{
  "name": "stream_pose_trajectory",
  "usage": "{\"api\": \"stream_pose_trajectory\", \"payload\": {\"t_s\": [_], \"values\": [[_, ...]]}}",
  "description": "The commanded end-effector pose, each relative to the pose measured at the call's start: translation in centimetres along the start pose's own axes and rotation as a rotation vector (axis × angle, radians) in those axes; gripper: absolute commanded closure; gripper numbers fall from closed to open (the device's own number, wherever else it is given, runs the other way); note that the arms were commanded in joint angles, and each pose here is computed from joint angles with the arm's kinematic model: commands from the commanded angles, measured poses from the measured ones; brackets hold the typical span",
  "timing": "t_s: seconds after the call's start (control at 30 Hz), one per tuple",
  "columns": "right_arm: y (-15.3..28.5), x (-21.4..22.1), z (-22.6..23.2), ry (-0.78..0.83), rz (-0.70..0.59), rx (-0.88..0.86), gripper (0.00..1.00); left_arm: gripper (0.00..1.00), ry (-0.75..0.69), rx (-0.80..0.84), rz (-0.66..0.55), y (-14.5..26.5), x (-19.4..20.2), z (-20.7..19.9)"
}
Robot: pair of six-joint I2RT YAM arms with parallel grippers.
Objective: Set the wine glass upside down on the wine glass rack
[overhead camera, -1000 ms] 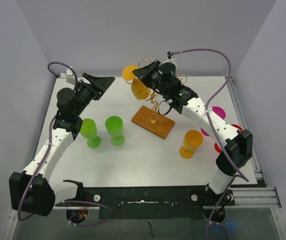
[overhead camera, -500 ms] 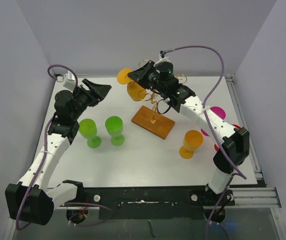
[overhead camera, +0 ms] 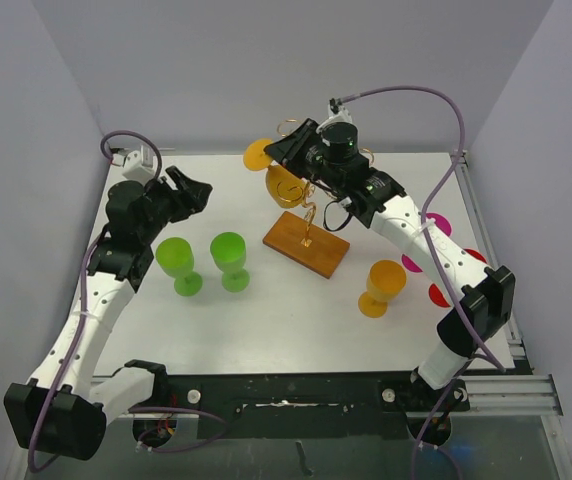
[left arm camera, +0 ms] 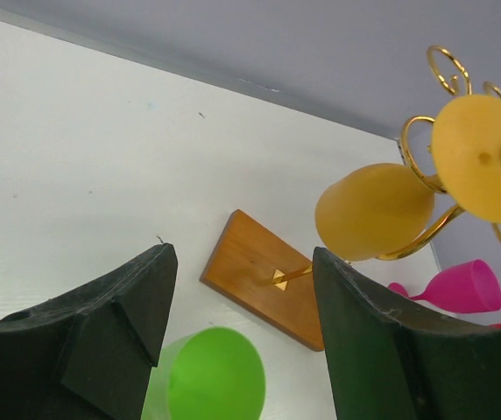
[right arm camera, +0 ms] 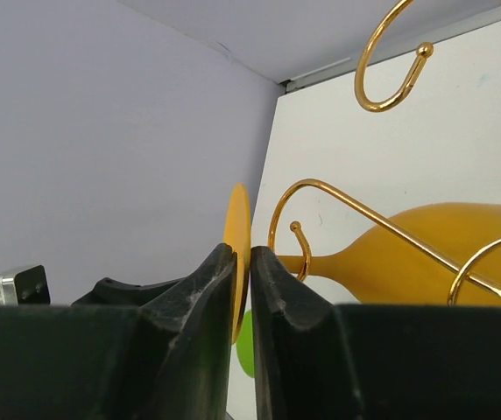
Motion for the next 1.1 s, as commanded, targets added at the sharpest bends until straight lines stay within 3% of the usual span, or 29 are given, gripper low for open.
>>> {"api": "stream_pose_trajectory", "payload": {"t_s": [0.0, 0.4, 0.73, 1.07], "values": [[1.7, -1.1, 2.0, 0.046, -0.058, -0.041, 0.83, 0.38, -0.131, 0.008, -0.052, 1.3, -2.4, -0.6], [1.6, -1.2, 0.7, 0.065, -0.086, 0.018, 0.76, 0.31, -0.294, 0.035, -0.006, 2.7, -1.8, -1.4], [3.4, -1.5, 1.9, 0.184, -0.065, -0.004, 0.54, 0.3, -0.322, 0.048, -0.03, 3.8, -2.0, -2.5], [10.8, -2.7, 3.7, 0.384, -0.078, -0.056, 0.48, 0.3, -0.353, 0.137, -0.075, 5.2, -1.7, -4.9]]}}
Point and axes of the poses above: each gripper's point midway between its finger pads, its own y axis back along the fingers, its own z axis along the line the jaws close on, x = y × z, the point moved 5 cm from there along y, back along the fingers, and after that the axes turned 14 degrees about -y, right-handed, at the moved point
